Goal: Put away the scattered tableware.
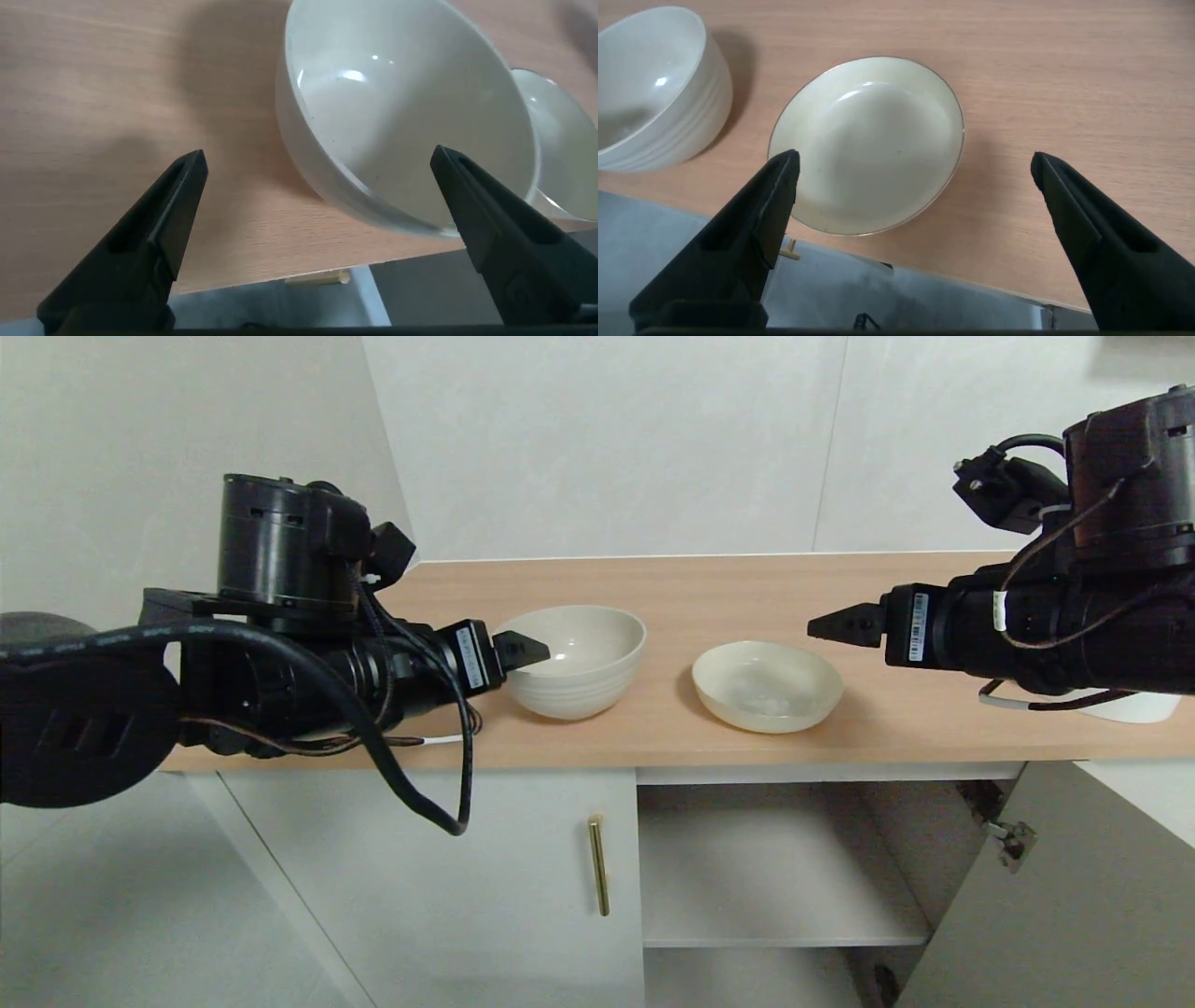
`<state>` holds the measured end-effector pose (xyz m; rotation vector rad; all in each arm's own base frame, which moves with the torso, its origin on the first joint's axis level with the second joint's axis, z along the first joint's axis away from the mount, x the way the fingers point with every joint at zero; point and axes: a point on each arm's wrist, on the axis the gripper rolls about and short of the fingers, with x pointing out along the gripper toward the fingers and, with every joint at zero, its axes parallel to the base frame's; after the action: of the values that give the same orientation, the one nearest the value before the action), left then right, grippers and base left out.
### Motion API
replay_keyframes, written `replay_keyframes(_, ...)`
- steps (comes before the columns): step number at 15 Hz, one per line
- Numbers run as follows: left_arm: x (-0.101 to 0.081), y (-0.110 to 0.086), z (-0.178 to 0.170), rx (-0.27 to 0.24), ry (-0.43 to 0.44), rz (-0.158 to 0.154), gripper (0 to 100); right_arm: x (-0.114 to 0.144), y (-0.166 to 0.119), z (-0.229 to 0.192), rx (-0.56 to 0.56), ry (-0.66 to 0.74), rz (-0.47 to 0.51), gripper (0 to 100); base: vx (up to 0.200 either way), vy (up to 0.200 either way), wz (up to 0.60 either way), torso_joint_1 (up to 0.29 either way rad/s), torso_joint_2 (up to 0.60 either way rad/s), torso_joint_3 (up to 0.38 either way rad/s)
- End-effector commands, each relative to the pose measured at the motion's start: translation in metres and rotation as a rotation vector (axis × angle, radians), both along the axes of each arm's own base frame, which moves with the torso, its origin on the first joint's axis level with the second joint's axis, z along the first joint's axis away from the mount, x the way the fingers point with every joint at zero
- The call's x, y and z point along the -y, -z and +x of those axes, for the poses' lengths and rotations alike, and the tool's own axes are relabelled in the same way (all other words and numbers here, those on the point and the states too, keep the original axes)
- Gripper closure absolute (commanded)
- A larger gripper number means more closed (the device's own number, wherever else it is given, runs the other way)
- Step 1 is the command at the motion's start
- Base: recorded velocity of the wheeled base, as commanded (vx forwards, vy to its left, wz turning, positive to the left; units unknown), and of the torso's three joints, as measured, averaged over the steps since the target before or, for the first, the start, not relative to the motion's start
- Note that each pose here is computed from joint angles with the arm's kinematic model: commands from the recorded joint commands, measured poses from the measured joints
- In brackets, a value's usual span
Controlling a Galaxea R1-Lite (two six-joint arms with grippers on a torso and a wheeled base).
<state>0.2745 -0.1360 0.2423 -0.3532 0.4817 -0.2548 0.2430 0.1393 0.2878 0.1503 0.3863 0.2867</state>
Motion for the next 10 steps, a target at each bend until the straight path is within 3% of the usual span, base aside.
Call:
replay_keyframes(1, 0.0014, 0.0034, 0.0014, -0.01, 0.002, 0.006, 100, -0.0002, 0.0, -0.0002, 0.0, -0.001, 0.001, 0, 0.0, 0.0, 0.0, 0.0, 0.0, 0.0)
replay_keyframes(10, -0.0012, -0.0049, -0.0059, 0.013, 0.006, -0.007, 100, -0.0021, 0.004, 0.0041, -0.015, 0.004, -0.01, 0, 0.0, 0.0, 0.0, 0.0, 0.0, 0.0)
